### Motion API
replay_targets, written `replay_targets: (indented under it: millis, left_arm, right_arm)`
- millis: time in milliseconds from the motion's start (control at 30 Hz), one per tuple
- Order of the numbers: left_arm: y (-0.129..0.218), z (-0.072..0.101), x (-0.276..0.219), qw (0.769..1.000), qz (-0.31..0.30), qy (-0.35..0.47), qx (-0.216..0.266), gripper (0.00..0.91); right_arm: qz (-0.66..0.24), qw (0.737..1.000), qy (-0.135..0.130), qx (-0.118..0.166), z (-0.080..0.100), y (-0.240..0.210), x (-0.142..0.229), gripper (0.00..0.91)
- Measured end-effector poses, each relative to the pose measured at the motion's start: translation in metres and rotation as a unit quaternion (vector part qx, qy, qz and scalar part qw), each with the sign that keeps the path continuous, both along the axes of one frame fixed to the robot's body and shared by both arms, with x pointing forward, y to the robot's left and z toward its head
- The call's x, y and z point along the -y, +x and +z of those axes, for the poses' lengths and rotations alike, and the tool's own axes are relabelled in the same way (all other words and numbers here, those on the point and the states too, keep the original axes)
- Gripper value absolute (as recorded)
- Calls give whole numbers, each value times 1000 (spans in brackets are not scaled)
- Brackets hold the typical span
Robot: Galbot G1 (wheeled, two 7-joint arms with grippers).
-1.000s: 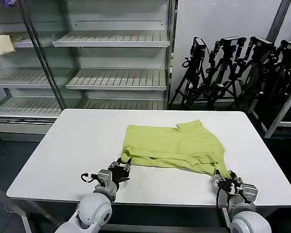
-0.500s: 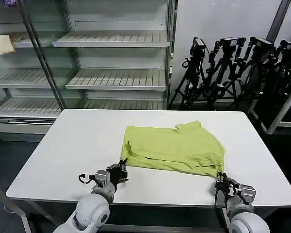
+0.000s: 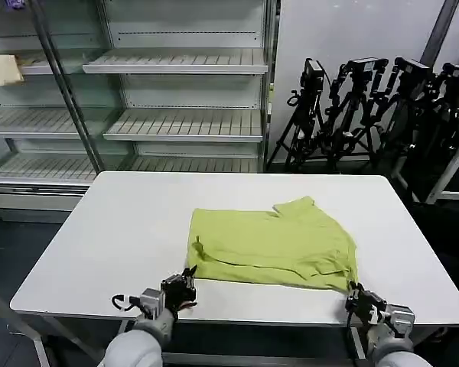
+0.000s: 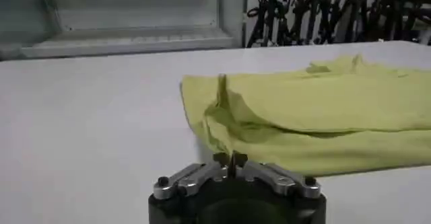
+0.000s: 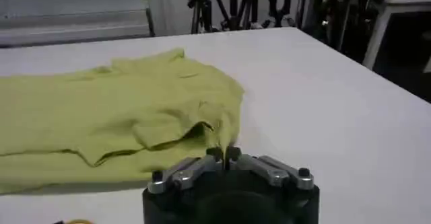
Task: Fold and organize the clothes.
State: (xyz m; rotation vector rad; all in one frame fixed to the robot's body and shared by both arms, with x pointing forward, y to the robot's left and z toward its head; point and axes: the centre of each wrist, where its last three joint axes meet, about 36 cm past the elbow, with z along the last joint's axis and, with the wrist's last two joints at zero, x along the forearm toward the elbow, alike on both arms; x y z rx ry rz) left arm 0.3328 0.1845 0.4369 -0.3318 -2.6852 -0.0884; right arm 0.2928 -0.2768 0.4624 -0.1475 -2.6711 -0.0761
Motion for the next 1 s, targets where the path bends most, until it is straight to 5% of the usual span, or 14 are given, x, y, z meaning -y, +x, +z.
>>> replay_targets:
  millis: [100, 133, 167, 200, 233, 733, 1000]
  left_arm:
    - [-16, 4, 0, 1000, -2, 2, 1, 81]
    - [-22, 5, 0, 1000, -2, 2, 0, 161]
    - [-27, 7, 0, 1000, -2, 1, -1, 343]
    - [-31, 8, 0, 1000, -2, 0, -3, 836]
    - [-36, 10, 0, 1000, -3, 0, -4, 907]
    - [-55, 43, -21, 1000, 22, 2, 21, 907]
    - [-23, 54, -30, 999, 36, -11, 32, 907]
  right_arm:
    - [4, 1000, -5, 0, 2, -11, -2, 0]
    - [5, 1000, -6, 0, 3, -15, -3, 0]
    - [7, 1000, -8, -1, 3, -19, -4, 0]
    - [8, 1000, -10, -2, 3, -22, -5, 846]
    - [9, 1000, -13, -5, 3, -26, -6, 907]
    - [16, 997, -65, 48, 37, -38, -4, 907]
    - [13, 996, -54, 74, 46, -8, -2, 907]
